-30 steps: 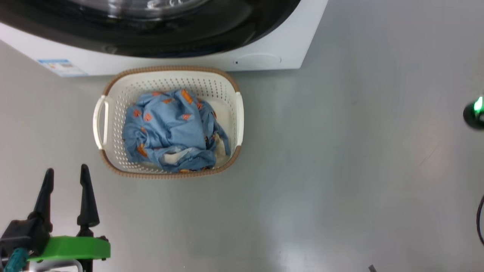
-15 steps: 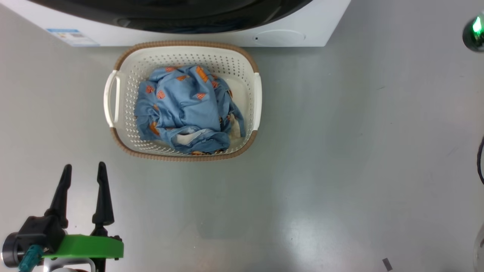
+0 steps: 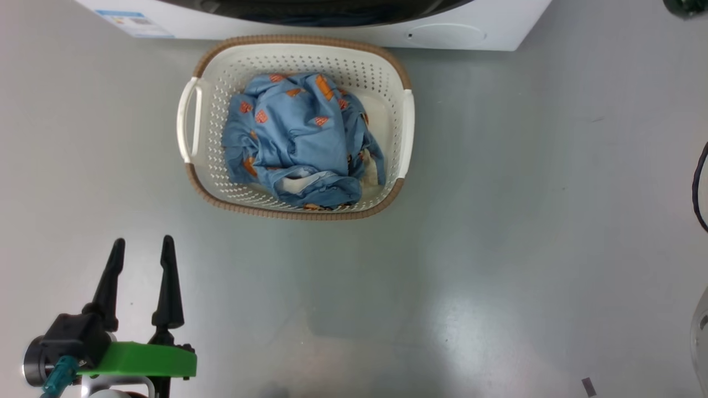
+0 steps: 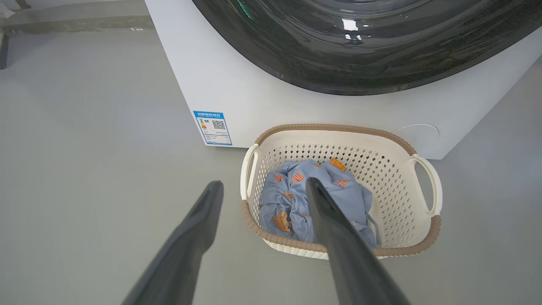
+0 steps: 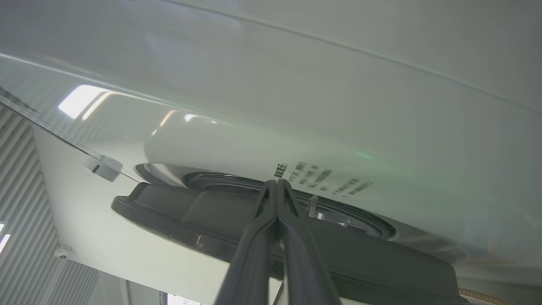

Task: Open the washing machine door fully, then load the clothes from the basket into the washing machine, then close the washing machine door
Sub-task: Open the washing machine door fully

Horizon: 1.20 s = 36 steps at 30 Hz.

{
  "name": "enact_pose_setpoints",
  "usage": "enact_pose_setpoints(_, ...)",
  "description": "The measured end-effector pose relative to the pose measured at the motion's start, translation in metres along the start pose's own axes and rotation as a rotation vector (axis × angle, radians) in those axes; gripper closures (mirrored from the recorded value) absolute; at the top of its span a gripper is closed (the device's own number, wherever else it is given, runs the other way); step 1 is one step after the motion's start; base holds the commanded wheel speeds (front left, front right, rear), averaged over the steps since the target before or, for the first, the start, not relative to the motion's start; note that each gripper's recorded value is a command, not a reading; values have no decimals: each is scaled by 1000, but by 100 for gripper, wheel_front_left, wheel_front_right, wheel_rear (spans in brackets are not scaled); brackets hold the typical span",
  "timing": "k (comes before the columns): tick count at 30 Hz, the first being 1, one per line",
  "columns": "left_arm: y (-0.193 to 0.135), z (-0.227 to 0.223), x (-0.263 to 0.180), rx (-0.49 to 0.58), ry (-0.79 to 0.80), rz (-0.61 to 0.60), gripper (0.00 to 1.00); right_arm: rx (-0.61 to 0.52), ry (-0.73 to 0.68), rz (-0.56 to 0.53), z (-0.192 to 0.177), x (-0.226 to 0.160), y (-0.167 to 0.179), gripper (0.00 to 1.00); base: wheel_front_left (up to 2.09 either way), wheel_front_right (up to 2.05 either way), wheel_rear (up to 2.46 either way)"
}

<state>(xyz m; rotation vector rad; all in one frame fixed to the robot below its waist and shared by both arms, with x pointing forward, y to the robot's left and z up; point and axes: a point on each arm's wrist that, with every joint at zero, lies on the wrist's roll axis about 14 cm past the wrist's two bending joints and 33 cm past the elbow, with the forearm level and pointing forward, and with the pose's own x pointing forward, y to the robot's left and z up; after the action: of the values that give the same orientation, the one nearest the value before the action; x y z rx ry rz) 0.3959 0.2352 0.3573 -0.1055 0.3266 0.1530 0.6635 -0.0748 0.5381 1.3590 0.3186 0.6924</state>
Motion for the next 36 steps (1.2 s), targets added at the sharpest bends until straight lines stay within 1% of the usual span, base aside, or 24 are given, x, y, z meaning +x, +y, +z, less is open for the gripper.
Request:
enact_pose_setpoints(14, 16, -4, -7, -14, 17, 62, 0, 16, 97, 37, -27, 33, -5, 100, 0, 0, 0)
enact_pose_setpoints(19, 17, -7, -8, -11, 25, 67, 0, 8, 109, 70, -29, 44, 4, 100, 0, 0, 0)
enact_pose_setpoints(24, 20, -5, -10, -15, 20, 78, 0, 10, 119, 82, -32, 47, 9, 100, 0, 0, 0)
enact_pose_setpoints(36, 25, -7, -10, -13, 24, 93, 0, 10, 186, 69, -44, 45, 3, 100, 0, 0, 0)
